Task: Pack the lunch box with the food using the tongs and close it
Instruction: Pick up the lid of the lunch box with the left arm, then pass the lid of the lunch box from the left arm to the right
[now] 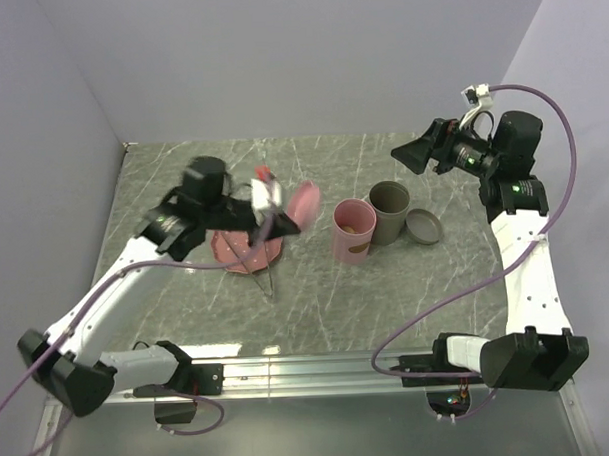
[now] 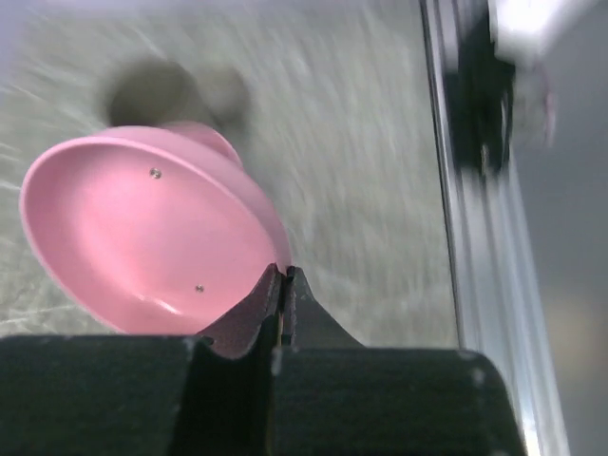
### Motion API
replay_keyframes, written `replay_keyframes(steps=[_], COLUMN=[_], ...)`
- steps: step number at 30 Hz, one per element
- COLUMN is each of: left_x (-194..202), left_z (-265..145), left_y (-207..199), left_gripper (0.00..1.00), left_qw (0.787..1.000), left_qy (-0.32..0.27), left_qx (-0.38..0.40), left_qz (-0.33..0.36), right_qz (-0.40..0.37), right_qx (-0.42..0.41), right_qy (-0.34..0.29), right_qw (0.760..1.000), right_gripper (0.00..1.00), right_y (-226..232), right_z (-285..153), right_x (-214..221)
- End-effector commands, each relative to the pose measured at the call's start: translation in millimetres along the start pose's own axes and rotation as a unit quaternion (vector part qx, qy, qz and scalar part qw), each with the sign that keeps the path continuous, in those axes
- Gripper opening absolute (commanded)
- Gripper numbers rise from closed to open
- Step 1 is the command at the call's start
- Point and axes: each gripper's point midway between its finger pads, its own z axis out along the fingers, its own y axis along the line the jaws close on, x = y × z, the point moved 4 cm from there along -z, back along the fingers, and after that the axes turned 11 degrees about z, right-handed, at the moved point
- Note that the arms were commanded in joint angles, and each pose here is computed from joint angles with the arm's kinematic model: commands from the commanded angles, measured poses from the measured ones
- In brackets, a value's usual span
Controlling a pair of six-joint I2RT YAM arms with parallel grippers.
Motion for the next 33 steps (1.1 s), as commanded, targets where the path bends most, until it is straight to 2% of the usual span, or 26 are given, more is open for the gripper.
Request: replay_keyframes(steps=[1, 2, 3, 6, 9, 12, 16, 21, 29, 33], left_x=[-75.3, -90.7, -91.6, -109.8, -114.5, -112.3, -110.5, -106.2, -100.0, -102.3], left_z=[-35.9, -47.4, -51.0, -67.5, -72.0, -71.4, -67.4, -62.2, -57.0, -57.2], left_y=[9.7, 23.5, 21.3, 30.7, 40.6, 51.0, 61.7, 71.4, 74.1, 72.1], left_gripper=[0.0, 0.0, 0.0, 0.0, 0.0, 0.0, 0.0, 0.0, 0.0, 0.0], left_qw=[0.978, 0.972, 0.962, 0.931, 0.91, 0.897, 0.885, 0.873, 0.864, 0.864], left_qy=[-0.184, -0.223, -0.236, -0.313, -0.348, -0.362, -0.37, -0.376, -0.382, -0.383], left_qx=[-0.011, -0.04, -0.037, -0.066, -0.092, -0.105, -0.104, -0.101, -0.09, -0.084], left_qz=[-0.096, -0.066, -0.131, -0.175, -0.207, -0.232, -0.262, -0.294, -0.314, -0.315], right_qz=[0.006, 0.018, 0.039, 0.088, 0.111, 0.123, 0.102, 0.101, 0.105, 0.123], right_qx=[-0.048, -0.055, -0.072, -0.137, -0.184, -0.203, -0.233, -0.285, -0.321, -0.337], right_qy=[-0.025, -0.025, -0.032, -0.065, -0.083, -0.063, -0.021, 0.038, 0.055, 0.059], right_qw=[0.999, 0.998, 0.996, 0.985, 0.973, 0.969, 0.967, 0.952, 0.94, 0.932], right_gripper=[1.0, 1.0, 1.0, 1.0, 0.98, 0.95, 0.92, 0.87, 0.79, 0.72], right_y=[13.5, 14.2, 18.6, 32.2, 52.6, 64.2, 94.0, 126.7, 146.2, 148.7], right_z=[1.7, 2.9, 5.1, 5.7, 4.2, 20.8, 46.3, 70.3, 89.3, 94.4], right_x=[-13.2, -13.5, -16.3, -19.2, -19.2, -14.3, 9.0, 36.0, 46.8, 47.0])
